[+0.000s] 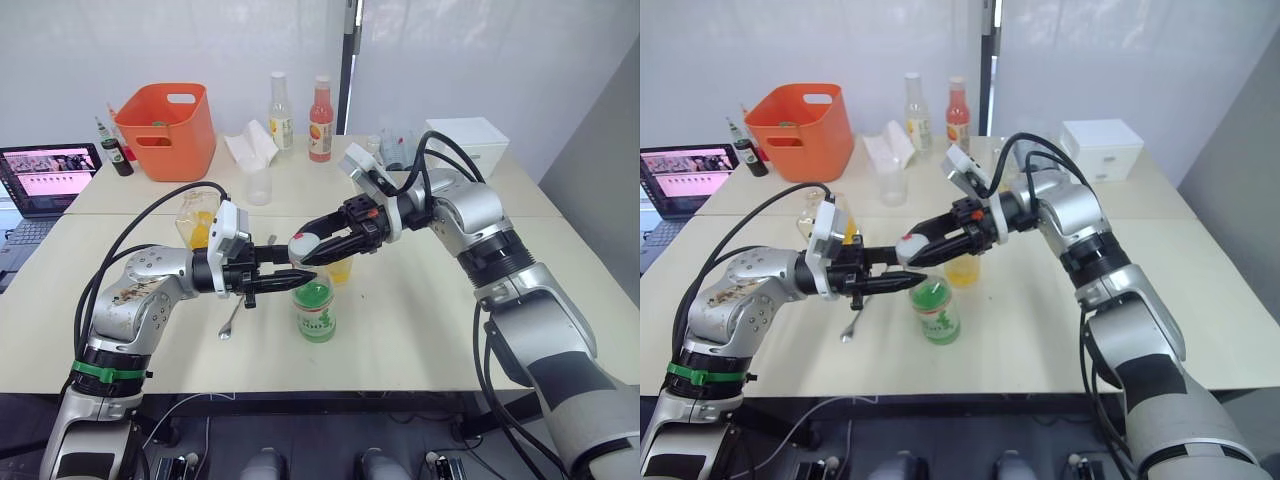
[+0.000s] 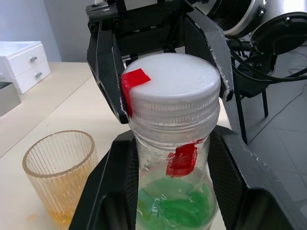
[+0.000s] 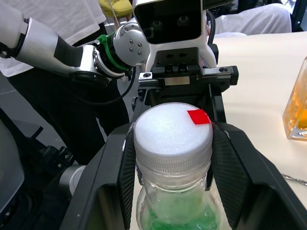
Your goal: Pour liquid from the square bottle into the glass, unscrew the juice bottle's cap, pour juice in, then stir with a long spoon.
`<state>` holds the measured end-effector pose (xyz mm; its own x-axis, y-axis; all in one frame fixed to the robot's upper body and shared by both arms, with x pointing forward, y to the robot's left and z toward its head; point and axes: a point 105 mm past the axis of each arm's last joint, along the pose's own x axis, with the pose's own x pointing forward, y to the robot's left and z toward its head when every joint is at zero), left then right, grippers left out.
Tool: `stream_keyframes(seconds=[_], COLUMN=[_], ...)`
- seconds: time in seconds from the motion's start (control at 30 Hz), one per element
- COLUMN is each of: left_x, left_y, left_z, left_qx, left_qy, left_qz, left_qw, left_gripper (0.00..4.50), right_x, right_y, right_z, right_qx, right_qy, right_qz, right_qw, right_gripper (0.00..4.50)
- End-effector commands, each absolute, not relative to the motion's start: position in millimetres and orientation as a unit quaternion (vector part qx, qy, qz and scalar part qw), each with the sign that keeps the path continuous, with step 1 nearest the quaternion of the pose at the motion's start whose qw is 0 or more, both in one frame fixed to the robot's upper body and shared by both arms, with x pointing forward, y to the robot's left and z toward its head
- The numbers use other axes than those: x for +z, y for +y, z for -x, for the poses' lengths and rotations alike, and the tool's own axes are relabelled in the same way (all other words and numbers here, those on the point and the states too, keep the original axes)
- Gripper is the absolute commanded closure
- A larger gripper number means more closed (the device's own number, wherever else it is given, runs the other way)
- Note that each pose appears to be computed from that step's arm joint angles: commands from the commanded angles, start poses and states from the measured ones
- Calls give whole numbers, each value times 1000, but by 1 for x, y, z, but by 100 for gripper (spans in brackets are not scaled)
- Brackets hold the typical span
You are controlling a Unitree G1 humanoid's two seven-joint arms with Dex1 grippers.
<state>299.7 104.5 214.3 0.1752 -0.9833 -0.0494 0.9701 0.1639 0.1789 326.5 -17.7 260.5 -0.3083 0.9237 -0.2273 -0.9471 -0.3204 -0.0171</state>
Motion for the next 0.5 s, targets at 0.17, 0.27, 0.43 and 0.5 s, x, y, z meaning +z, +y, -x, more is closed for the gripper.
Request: stream_keyframes(seconds=[0.17, 0.27, 0.43, 0.5], left_x=[203, 203, 203, 203], left_y=[97, 97, 96, 96], left_z=[-296, -296, -297, -297], left_qx=[-656, -657, -658, -658], left_qy=[-20, -21, -22, -22], left_qz=[-91, -90, -89, -88], left_qw=[749, 748, 747, 748], left_gripper=[290, 290, 290, 290], right_x=[300, 308, 307, 304], right_y=[-29, -37, -35, -29], right_z=[-309, -295, -273, -277], right_qx=[827, 822, 752, 689], right_qy=[-34, -62, -98, -101], right_qz=[73, 62, 89, 101], right_qw=[557, 563, 646, 710], right_gripper=[1, 1, 1, 1])
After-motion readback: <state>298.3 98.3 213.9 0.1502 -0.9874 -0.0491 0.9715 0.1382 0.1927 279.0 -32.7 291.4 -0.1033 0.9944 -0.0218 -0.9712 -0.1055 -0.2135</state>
